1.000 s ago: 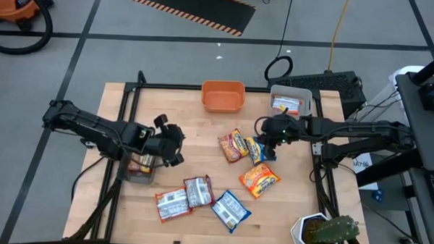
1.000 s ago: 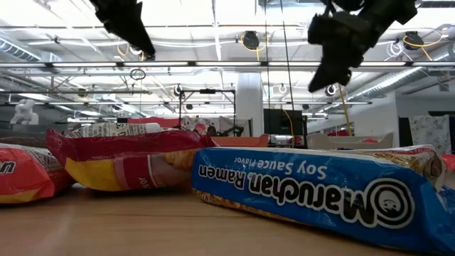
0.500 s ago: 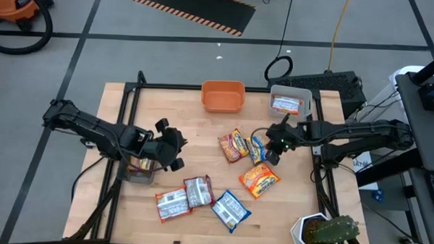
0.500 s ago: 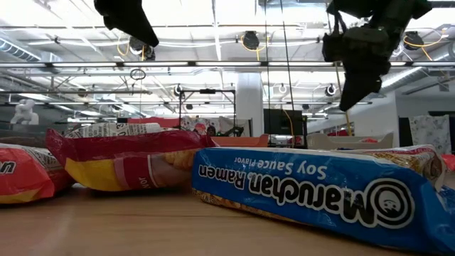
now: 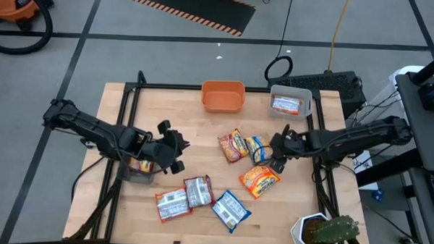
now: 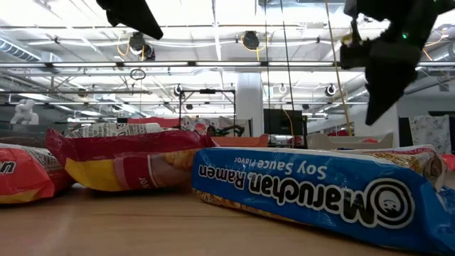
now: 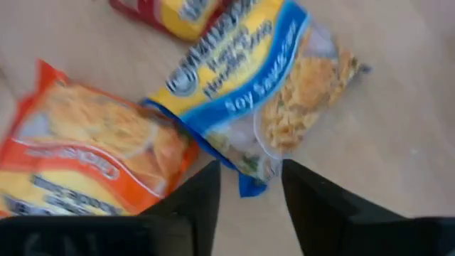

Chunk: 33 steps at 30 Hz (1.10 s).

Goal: Sort Maruchan noodles
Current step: Put the top blue noodle pack into the orange bin

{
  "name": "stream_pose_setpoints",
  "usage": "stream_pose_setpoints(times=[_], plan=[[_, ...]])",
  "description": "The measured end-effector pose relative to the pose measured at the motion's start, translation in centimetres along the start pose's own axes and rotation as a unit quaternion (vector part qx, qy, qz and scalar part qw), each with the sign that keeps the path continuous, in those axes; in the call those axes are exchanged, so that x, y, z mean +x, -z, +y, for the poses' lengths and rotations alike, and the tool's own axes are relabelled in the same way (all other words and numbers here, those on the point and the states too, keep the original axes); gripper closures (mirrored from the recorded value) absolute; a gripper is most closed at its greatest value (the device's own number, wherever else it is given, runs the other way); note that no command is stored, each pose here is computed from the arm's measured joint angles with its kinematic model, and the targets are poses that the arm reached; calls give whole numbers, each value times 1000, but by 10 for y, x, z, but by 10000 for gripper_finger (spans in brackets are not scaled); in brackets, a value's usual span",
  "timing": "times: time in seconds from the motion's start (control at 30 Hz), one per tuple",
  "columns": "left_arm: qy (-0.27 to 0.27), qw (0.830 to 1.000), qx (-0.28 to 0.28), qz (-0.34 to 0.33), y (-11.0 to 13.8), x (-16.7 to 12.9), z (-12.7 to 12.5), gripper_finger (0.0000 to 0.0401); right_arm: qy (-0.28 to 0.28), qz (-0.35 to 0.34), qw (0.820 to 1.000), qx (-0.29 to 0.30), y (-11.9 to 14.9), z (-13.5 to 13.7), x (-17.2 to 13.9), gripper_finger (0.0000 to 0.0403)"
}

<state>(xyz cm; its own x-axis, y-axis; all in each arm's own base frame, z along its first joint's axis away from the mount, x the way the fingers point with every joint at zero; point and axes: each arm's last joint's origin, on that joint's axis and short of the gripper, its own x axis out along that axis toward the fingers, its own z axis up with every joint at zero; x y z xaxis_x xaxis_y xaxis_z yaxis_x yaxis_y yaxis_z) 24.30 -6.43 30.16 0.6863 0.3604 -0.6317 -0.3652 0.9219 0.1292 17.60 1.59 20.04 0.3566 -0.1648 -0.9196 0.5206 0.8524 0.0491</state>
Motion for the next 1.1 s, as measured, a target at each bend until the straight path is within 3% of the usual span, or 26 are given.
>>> stream_pose_setpoints(times=[0.17,0.37,0.9,1.1], plan=[[0,1000,2,1,0,0,0,364,6,13,1000,-5,16,-3,17,207],[-2,1000,5,5,1,0,0,364,9,18,1000,-12,31,-10,36,185],[-26,999,27,33,16,16,8,364,-19,-30,999,-41,51,-18,65,181],[-35,999,21,36,16,19,13,364,14,-53,997,-47,52,-20,67,181]])
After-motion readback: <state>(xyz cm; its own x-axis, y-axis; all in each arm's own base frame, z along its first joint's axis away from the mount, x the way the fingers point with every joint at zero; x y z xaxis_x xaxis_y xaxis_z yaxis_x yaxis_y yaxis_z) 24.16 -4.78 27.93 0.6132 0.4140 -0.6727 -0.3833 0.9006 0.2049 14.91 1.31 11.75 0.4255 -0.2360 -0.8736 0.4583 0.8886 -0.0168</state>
